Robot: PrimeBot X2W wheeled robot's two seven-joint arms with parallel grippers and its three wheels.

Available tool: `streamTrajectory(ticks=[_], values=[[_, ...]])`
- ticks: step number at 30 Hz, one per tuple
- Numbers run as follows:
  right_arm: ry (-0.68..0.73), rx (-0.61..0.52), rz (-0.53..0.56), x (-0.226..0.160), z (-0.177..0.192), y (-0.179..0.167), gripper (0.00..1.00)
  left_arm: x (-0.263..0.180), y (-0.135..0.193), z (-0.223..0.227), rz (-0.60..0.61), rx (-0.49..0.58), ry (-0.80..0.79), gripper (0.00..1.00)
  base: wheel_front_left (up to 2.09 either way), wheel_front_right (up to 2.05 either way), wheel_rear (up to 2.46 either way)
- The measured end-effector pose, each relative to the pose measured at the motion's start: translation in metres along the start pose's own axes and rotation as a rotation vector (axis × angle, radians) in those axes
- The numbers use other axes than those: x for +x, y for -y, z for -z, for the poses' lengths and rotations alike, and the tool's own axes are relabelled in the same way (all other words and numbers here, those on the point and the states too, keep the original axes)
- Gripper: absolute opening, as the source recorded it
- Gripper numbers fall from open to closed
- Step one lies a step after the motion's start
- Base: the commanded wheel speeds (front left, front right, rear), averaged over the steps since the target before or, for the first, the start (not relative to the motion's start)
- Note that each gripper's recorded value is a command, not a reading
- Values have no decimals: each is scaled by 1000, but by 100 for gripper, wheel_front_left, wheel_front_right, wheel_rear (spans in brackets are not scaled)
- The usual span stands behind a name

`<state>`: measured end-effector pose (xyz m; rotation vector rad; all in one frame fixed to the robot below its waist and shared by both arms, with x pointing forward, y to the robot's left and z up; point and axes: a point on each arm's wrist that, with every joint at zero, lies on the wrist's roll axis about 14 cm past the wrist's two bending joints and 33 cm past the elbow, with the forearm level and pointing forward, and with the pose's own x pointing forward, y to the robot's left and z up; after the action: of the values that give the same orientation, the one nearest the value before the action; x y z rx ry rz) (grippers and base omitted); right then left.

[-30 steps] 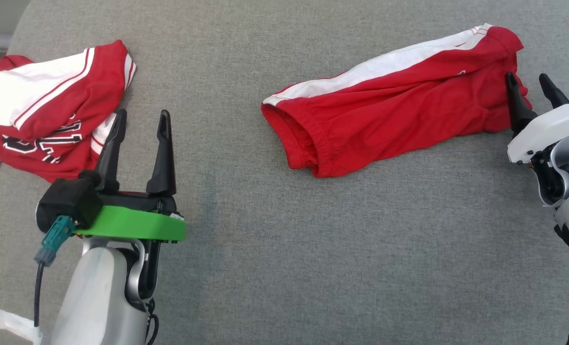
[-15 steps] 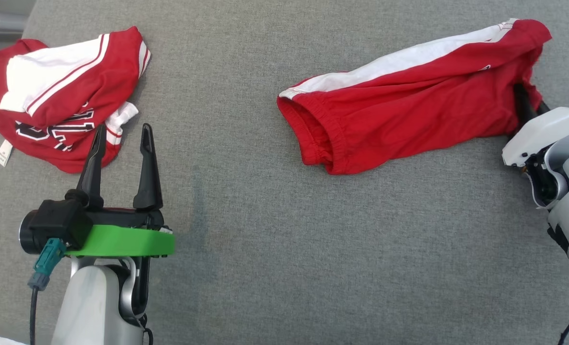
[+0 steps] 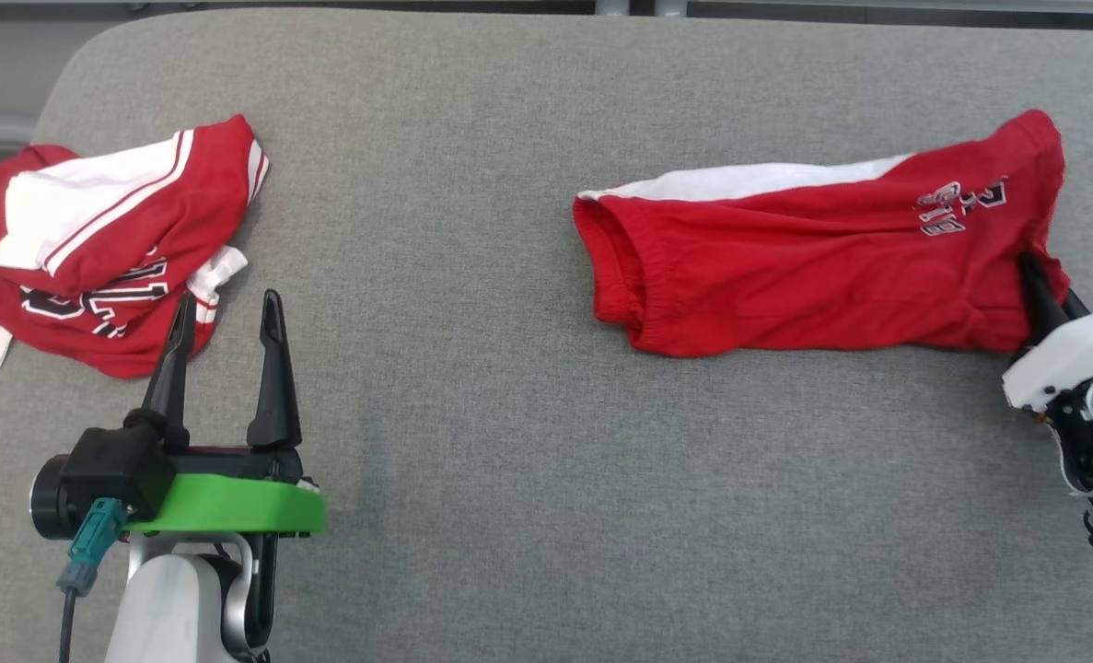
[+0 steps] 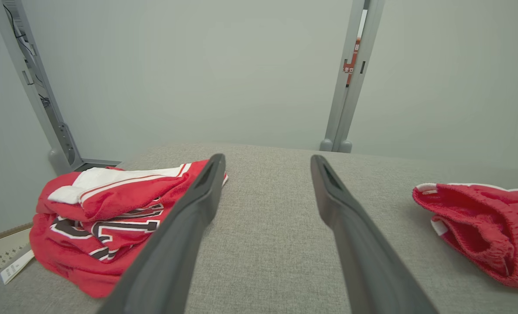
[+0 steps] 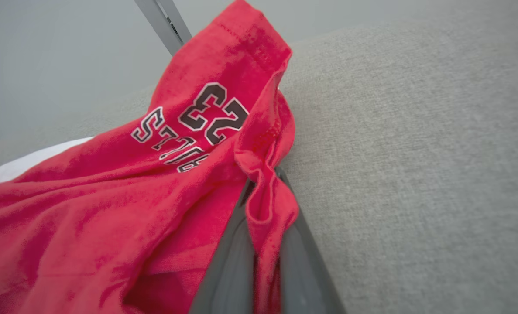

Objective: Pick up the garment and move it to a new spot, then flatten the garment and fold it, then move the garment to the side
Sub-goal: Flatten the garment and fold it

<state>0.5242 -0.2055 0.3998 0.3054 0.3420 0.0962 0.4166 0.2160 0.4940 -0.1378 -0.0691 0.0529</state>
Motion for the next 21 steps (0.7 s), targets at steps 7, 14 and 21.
streamTrajectory(ticks=[7, 14, 21], values=[[73, 138, 160, -48, -13, 60, 0, -3, 13, -7, 40, 4, 17, 100, 0, 0, 0], [124, 196, 176, -67, -17, 65, 0, -5, 20, -9, 61, -1, 25, 100, 0, 0, 0], [243, 174, 74, -60, -55, 29, 0, -9, 25, -10, 77, -2, 23, 100, 0, 0, 0]])
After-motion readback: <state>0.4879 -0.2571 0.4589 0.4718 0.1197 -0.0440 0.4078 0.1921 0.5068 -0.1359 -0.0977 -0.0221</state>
